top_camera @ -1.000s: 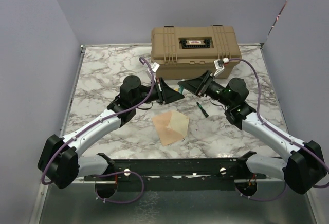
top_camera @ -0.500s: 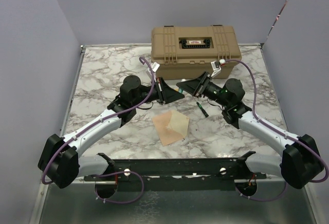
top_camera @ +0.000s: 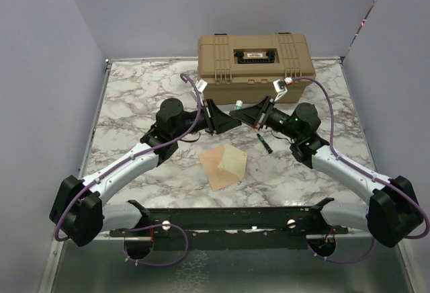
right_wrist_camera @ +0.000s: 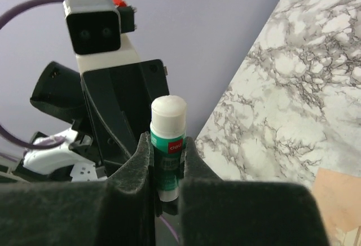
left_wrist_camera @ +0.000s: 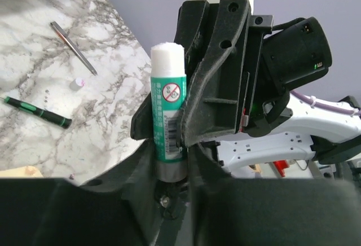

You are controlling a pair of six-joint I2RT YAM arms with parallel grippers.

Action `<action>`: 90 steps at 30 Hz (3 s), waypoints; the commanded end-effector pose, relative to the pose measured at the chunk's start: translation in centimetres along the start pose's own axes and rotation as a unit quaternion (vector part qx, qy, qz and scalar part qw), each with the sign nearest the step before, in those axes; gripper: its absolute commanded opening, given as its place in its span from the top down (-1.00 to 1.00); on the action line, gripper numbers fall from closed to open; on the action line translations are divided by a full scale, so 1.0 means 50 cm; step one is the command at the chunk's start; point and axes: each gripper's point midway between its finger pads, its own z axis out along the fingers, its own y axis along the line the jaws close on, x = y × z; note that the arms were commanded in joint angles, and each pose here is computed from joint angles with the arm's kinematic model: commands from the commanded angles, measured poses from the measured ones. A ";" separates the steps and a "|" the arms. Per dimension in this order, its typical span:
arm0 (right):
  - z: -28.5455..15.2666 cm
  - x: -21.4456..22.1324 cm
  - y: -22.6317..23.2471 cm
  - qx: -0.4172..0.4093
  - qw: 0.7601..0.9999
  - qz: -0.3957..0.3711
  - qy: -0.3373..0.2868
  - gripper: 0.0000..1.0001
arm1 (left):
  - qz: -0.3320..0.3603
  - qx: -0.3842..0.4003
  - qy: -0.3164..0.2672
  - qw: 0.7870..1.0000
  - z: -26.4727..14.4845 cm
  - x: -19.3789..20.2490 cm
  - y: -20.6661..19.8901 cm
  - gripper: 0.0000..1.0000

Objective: Place the letter into the envelope and seal it

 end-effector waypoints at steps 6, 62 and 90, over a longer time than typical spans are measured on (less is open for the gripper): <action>-0.013 0.024 -0.019 0.003 0.988 -0.146 0.055 0.99 | 0.082 -0.031 0.028 0.996 -0.040 -0.039 -0.023 -0.77; -0.032 0.088 -0.058 0.010 0.963 -0.202 0.180 0.10 | -0.017 -0.086 0.067 0.994 -0.009 -0.061 0.039 1.00; -0.013 0.068 -0.028 -0.019 0.960 -0.221 0.173 0.99 | -0.042 -0.048 0.142 0.988 -0.009 0.020 0.036 0.37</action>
